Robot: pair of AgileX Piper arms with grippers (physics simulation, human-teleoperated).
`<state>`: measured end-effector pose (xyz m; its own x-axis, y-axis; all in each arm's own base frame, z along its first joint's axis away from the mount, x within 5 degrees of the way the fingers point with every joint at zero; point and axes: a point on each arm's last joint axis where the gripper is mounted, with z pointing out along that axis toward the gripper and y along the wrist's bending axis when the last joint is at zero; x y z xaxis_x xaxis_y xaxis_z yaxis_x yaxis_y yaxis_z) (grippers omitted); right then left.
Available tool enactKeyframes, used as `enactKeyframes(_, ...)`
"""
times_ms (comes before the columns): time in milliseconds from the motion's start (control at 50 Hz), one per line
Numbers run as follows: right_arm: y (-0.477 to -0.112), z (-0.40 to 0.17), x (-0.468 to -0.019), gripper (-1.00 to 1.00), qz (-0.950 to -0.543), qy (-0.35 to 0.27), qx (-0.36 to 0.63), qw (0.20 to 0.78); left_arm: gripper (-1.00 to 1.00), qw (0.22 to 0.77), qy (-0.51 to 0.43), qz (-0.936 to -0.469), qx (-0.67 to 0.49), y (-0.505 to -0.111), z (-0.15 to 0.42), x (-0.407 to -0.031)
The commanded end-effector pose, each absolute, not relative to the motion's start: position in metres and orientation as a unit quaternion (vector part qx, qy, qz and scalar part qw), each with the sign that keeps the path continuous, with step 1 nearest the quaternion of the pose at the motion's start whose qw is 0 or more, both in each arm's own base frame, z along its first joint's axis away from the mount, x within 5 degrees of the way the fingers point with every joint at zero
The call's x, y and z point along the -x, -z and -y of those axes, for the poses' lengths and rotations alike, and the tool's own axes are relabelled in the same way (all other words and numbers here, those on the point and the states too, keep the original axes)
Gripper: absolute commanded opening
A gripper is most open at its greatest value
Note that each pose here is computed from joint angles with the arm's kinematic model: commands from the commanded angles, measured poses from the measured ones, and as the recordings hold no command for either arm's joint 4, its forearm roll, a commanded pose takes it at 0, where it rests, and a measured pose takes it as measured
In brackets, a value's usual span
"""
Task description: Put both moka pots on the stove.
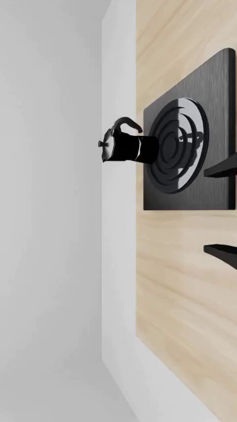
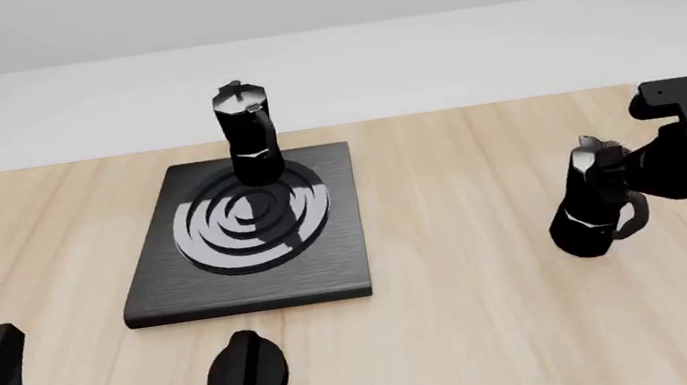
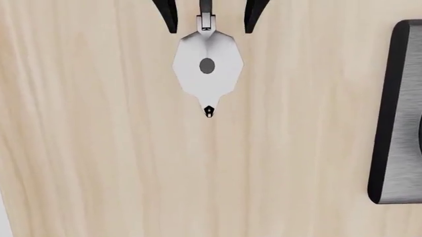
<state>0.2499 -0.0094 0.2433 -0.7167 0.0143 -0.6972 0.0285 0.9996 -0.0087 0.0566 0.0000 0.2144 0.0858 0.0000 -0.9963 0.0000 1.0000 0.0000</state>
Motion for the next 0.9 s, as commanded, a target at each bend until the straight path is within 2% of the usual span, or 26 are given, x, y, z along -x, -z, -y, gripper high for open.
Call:
enactKeyframes(20,-0.237,0.010,-0.252,1.00,-0.928,0.009,-0.015,0.373,1.00,0.737,0.000,-0.676,0.000,-0.214,0.000,-0.057)
enactKeyframes(900,-0.219,0.012,-0.250,1.00,-0.932,0.009,-0.023,0.361,1.00,0.737,0.000,-0.676,0.000,-0.214,0.000,-0.057)
